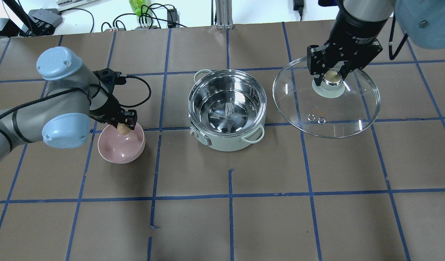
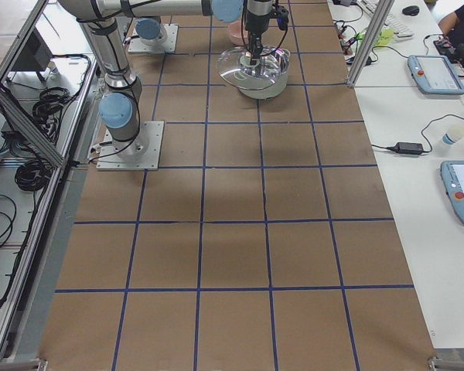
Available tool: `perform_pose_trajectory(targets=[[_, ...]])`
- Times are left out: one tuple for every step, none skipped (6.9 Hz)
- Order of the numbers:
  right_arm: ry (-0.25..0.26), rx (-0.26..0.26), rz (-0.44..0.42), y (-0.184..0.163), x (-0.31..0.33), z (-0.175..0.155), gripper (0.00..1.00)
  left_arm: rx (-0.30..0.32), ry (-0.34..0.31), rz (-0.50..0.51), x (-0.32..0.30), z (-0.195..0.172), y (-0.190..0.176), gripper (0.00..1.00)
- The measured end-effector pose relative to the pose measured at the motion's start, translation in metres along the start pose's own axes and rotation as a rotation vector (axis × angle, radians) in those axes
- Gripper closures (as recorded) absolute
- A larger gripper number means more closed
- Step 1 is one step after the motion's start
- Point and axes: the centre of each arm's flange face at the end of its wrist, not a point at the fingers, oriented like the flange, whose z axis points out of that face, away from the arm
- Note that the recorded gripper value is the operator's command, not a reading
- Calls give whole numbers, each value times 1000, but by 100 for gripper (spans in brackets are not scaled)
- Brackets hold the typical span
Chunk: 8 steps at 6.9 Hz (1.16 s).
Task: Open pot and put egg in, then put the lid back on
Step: 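Lift the egg and carry it over the open pot with the left gripper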
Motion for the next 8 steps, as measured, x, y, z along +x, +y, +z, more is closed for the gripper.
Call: perform_pose_trajectory(targets=[[0, 0, 0, 0, 0, 0, 90, 14, 0, 8, 23, -25, -15, 84], [0, 0, 0, 0, 0, 0, 90, 39, 2, 11, 51, -48, -28, 84], [0, 0, 0, 0, 0, 0, 90, 67, 5, 18, 84, -64, -38, 83], [0, -1, 0, 0, 0, 0, 90, 87, 10, 29, 116, -71, -43, 83], [0, -1, 0, -1, 0, 1, 90, 105, 14, 52, 146, -71, -48, 83], [0, -1, 1, -1, 0, 1, 90, 124, 15, 72, 174, -67, -52, 83], [0, 0, 2, -1, 0, 1, 90, 140, 20, 80, 198, -59, -54, 83], [0, 0, 2, -1, 0, 1, 90, 158, 26, 91, 215, -49, -56, 83]])
